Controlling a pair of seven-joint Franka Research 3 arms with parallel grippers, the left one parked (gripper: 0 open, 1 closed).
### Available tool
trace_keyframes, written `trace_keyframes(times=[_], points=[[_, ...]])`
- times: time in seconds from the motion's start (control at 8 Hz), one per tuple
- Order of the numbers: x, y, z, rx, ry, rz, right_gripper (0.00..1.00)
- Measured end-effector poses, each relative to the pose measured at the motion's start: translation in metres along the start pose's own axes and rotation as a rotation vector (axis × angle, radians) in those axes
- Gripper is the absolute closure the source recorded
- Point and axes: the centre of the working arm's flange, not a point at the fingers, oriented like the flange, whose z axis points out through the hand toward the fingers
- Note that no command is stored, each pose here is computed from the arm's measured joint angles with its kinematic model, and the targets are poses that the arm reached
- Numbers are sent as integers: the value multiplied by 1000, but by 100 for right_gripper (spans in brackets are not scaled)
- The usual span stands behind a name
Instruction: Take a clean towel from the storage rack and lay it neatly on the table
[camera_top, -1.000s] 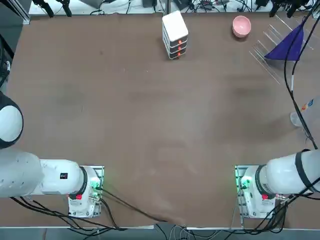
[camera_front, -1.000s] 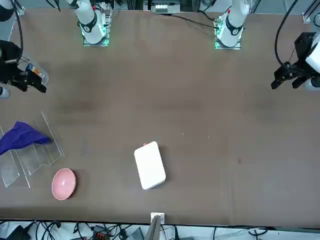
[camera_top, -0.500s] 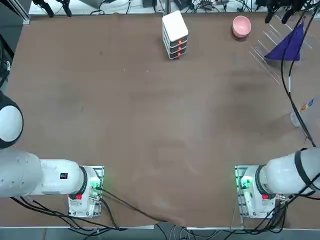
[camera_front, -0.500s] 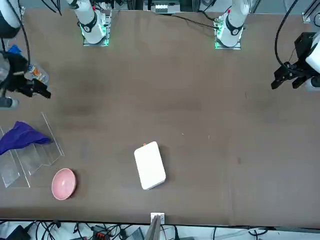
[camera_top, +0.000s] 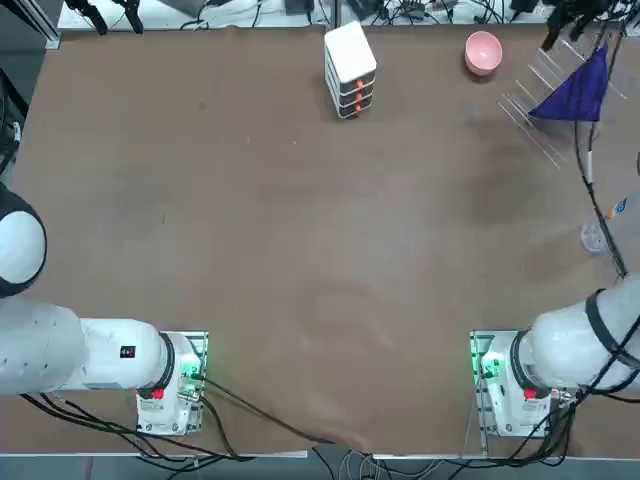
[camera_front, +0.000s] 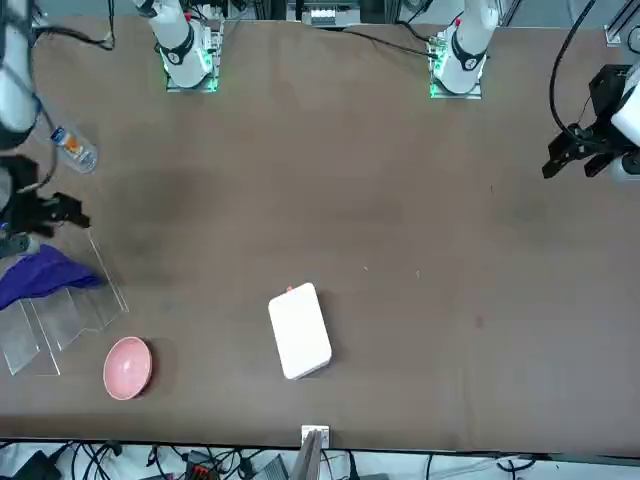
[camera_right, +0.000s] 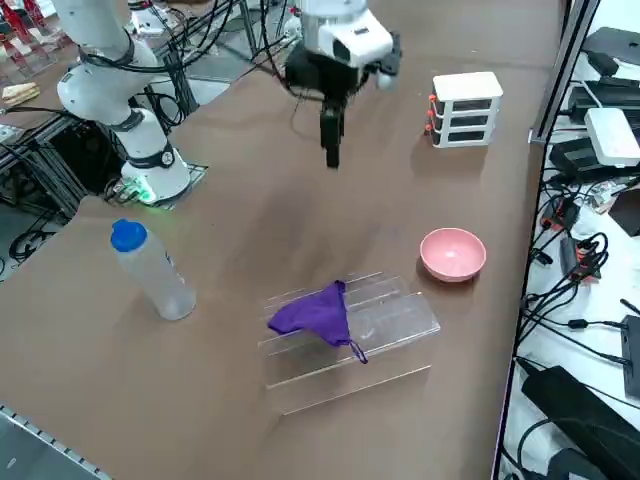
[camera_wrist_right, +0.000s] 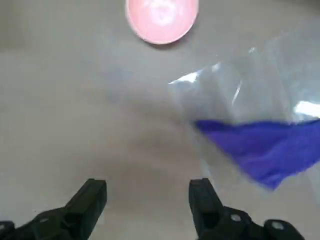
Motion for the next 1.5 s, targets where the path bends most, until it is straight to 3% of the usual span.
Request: trace_keyframes(times=[0.38,0.88,1.25,1.5], points=[[3,100,-1,-77,83,-107,0],[-16,202,48,-225,201,-112,4],[-25,229,104,-164,219,-146,10],[-36,242,122,-86,287,-134,11]])
